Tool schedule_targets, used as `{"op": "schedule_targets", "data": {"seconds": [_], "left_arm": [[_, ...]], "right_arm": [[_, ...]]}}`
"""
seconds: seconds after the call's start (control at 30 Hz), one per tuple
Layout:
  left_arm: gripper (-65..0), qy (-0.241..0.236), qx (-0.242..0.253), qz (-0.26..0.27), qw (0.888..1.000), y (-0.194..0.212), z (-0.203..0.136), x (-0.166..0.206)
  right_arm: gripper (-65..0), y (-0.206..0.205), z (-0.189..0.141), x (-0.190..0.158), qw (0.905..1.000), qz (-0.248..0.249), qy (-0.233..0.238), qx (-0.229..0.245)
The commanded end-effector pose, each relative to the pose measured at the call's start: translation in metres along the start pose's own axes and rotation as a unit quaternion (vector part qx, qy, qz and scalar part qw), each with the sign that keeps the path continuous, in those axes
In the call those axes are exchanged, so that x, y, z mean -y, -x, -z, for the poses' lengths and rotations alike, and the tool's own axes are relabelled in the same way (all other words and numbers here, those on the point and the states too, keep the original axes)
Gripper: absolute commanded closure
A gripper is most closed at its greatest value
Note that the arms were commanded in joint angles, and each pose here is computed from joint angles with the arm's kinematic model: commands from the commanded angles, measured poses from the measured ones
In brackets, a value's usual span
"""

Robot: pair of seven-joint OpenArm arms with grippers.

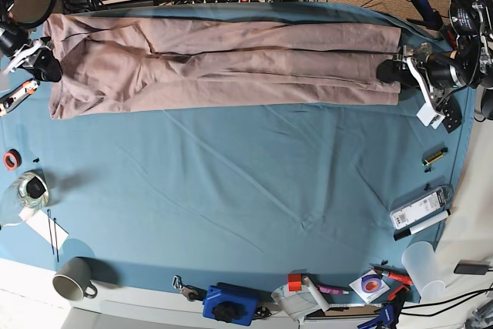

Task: Fold the T-shirt properly
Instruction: 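Lift the hem with both grippers and fold it onto the collar half, then release the strip end with the left gripper and raise it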

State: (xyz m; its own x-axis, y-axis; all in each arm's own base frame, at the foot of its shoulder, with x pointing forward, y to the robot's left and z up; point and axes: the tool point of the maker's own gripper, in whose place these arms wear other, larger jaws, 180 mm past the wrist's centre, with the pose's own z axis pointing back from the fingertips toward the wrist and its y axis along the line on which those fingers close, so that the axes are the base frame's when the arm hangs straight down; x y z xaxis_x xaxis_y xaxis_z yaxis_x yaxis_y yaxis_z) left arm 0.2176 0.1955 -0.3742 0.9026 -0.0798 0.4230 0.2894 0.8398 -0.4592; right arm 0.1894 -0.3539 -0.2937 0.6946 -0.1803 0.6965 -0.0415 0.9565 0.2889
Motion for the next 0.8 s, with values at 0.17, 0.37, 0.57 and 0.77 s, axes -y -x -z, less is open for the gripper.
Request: {"op": "schedule_targets", "data": {"seconds": [0.17, 0.37, 0.57, 0.77], "left_arm": [[-34.8, -0.029, 0.008, -0.022, 0.999, 0.005, 0.005, -0.004], [-34.8, -0.087, -0.008, -0.068, 0.994, 0.023, 0.021, -0.015], [-34.7, -0.097, -0.025, -0.098, 0.990, 0.039, 0.029, -0.013], [-18.2, -0.060, -0.036, -0.091, 0.993, 0.046, 0.029, 0.000]], "right_arm": [[-20.8, -0.013, -0.008, 0.001, 0.9998, -0.014, 0.002, 0.017], [-20.8, -0.013, -0.008, 0.002, 0.9998, -0.015, 0.004, 0.015], [-20.8, -0.012, -0.008, 0.002, 0.9998, -0.015, 0.005, 0.015], [-20.8, -0.013, -0.008, 0.002, 0.9998, -0.015, 0.005, 0.015]]}}
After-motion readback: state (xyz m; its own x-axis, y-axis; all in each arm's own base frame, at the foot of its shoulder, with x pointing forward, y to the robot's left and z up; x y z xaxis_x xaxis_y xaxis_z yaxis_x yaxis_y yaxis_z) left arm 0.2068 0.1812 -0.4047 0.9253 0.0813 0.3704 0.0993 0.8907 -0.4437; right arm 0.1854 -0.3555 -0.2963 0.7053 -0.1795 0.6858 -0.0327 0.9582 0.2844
